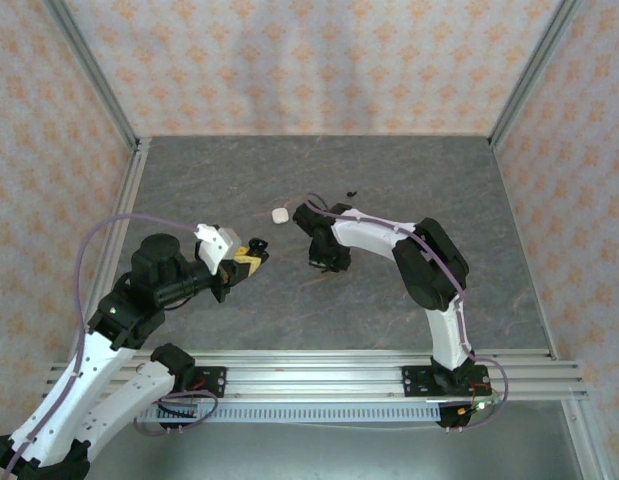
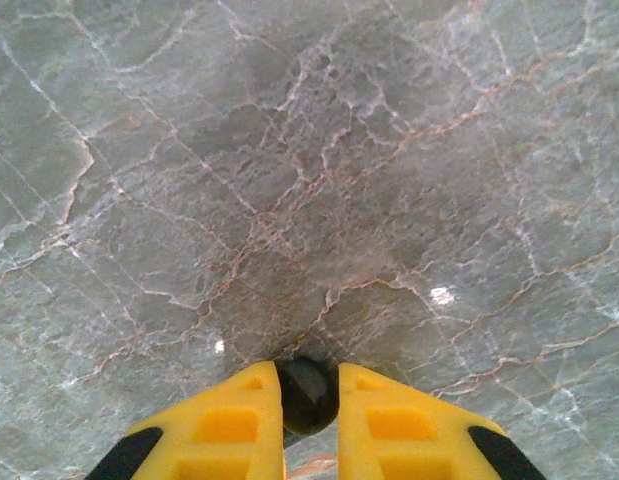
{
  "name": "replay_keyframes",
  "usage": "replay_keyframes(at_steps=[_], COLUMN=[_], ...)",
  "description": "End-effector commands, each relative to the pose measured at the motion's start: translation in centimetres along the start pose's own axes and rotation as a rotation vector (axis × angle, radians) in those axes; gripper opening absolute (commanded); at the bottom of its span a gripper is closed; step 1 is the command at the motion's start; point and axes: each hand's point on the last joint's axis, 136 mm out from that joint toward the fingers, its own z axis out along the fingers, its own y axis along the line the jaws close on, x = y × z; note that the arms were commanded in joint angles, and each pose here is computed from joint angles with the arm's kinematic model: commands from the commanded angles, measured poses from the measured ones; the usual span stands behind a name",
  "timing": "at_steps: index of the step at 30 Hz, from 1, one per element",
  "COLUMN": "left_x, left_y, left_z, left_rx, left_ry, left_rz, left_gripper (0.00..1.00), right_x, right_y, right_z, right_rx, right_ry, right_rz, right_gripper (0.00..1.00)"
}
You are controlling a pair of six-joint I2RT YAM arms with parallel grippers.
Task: Insert wireless bluetooth earbuds into charging case
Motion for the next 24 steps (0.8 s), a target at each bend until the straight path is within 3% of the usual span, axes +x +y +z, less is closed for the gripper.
replay_keyframes(at_steps=[1,13,17,24], left_x=[-0.6,-1.3,-2.3,-4.4], left_y=[-0.1,-0.5,-0.6,-0.6], left_z=[0.2,1.6,2.1,2.0], left_rx=[0.011,0.071,0.094,0.103], left_ry=[-0.049,-0.092,-0.136,-0.221], left_rz=[0.016,-0.024,-0.043,-0.045], left_gripper=[0.00,0.00,0.00,0.00], right_x=[-1.2,-3.6,-3.5,-2.9], right_y=[-0.7,-3.2,-2.6,-1.5], right_z=[-2.2,-14.2,-18.4,-25.3], right_rx=[0.048,0.205,0.137,-0.112], right_ry=[-0.082,-0.381,-0.483,-0.636], right_rz=[-0.061,-0.259,-0.291,-0.295], right_gripper=[0.15,0.12,0.11,0.10])
